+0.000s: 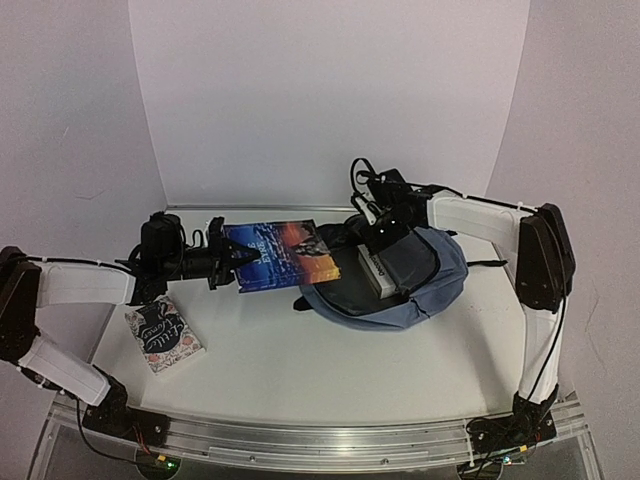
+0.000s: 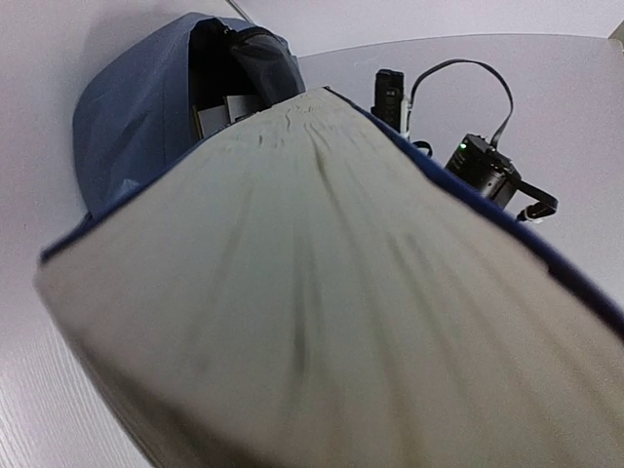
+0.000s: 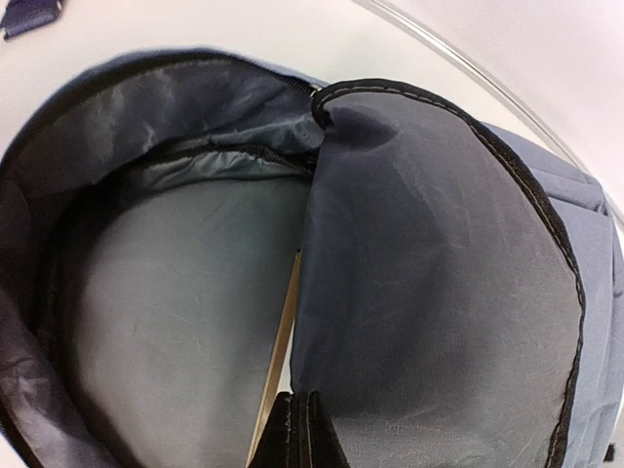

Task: Pack the student bag
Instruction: Place the book in the student bag.

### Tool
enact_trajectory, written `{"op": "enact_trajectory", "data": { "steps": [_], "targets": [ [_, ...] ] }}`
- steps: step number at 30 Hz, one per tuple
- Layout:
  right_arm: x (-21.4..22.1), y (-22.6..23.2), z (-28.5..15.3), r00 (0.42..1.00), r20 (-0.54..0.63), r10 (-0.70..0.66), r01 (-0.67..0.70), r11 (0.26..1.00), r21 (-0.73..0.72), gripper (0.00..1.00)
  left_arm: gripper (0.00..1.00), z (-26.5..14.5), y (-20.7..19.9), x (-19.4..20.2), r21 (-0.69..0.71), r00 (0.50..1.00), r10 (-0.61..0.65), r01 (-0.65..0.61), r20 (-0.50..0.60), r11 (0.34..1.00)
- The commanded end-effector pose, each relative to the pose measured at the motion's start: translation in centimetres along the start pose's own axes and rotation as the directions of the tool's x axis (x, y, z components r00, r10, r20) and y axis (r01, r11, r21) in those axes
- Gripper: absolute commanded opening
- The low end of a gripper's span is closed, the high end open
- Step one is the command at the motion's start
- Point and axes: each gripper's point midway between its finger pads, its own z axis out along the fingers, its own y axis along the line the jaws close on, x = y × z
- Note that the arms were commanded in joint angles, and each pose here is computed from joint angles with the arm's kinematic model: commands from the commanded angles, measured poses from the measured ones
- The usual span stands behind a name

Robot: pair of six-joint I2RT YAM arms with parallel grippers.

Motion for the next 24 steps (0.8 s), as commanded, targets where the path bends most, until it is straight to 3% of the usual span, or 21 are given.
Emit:
{"op": "enact_trajectory", "data": {
  "steps": [1, 24],
  "targets": [
    [-4.6, 0.2, -5.1, 0.984, 0.131, 0.118, -0.107, 0.99, -0.094, 0.0, 0.0, 0.6, -5.2, -1.2, 0.226, 0.989, 0.141, -0.146, 0.04, 0.963],
    [-6.2, 1.9, -7.5, 0.97, 0.161, 0.184, -0.151, 0.969, -0.195, 0.0, 0.0, 8.8, -5.6, -2.2, 0.321, 0.993, 0.115, -0.098, -0.034, 0.942]
  ]
}}
